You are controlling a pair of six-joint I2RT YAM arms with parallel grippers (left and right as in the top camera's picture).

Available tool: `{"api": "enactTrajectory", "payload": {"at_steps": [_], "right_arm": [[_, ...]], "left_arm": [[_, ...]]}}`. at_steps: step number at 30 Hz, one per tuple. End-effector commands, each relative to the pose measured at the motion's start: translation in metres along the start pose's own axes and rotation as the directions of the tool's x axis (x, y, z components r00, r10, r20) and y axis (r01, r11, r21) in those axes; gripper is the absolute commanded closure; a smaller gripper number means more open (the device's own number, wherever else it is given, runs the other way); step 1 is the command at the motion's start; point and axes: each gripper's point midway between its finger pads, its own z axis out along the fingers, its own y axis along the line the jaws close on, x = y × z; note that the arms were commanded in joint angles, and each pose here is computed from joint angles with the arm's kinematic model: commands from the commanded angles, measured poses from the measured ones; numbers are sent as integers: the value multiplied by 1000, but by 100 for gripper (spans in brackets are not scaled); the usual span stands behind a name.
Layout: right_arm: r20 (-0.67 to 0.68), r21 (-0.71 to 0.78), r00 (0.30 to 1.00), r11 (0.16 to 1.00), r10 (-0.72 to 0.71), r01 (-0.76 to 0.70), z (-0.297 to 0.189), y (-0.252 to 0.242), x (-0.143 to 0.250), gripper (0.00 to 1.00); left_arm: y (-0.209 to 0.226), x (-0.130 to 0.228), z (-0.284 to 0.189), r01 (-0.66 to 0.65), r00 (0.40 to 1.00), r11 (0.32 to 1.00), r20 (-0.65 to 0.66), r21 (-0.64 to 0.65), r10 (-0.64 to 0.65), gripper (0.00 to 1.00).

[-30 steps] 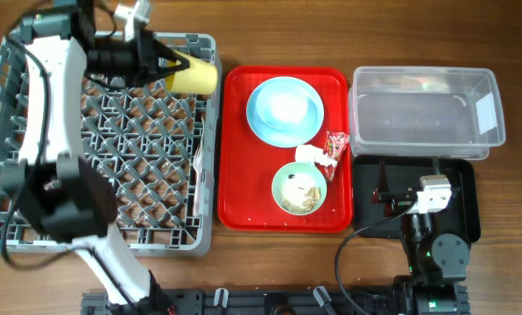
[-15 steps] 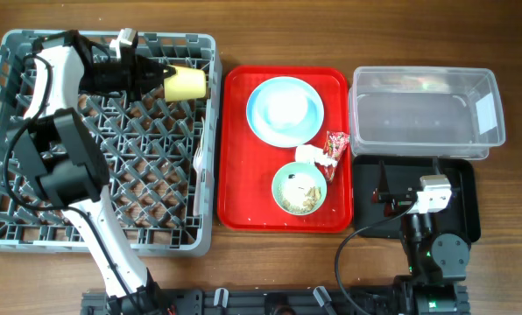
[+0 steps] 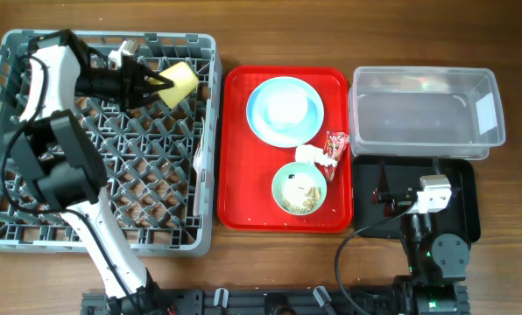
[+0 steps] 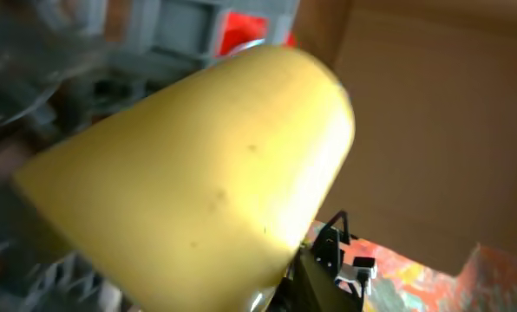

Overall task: Sort waste into correct bins and load items into the dishwasher rack
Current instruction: 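Carry the yellow cup into the dish rack and set it down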

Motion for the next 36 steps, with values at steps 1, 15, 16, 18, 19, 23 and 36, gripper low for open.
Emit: {"api": "enactTrajectory", "payload": {"at_steps": [1, 15, 16, 18, 19, 23, 36], "right_arm": [[3, -3, 1000, 1000, -5, 5, 0, 0, 0, 0], [3, -3, 1000, 1000, -5, 5, 0, 0, 0, 0], [3, -3, 1000, 1000, -5, 5, 0, 0, 0, 0], [3, -3, 1000, 1000, -5, 5, 0, 0, 0, 0], [3, -3, 1000, 1000, -5, 5, 0, 0, 0, 0], [3, -3, 1000, 1000, -5, 5, 0, 0, 0, 0], [3, -3, 1000, 1000, -5, 5, 0, 0, 0, 0]], "left_arm": [[33, 1, -29, 105, 994, 984, 36, -143, -101, 61], [-38, 38, -95, -19, 981, 975, 186, -220, 61, 0], [-48, 44, -97, -47, 976, 971, 197, -232, 94, 0], [-64, 53, -100, -108, 963, 954, 210, -281, 171, 0], [-71, 56, -101, -144, 952, 938, 215, -315, 218, 0], [-106, 55, -85, -309, 895, 885, 208, -349, 395, 0], [-58, -13, 0, -210, 891, 639, 125, -740, 437, 96]]}}
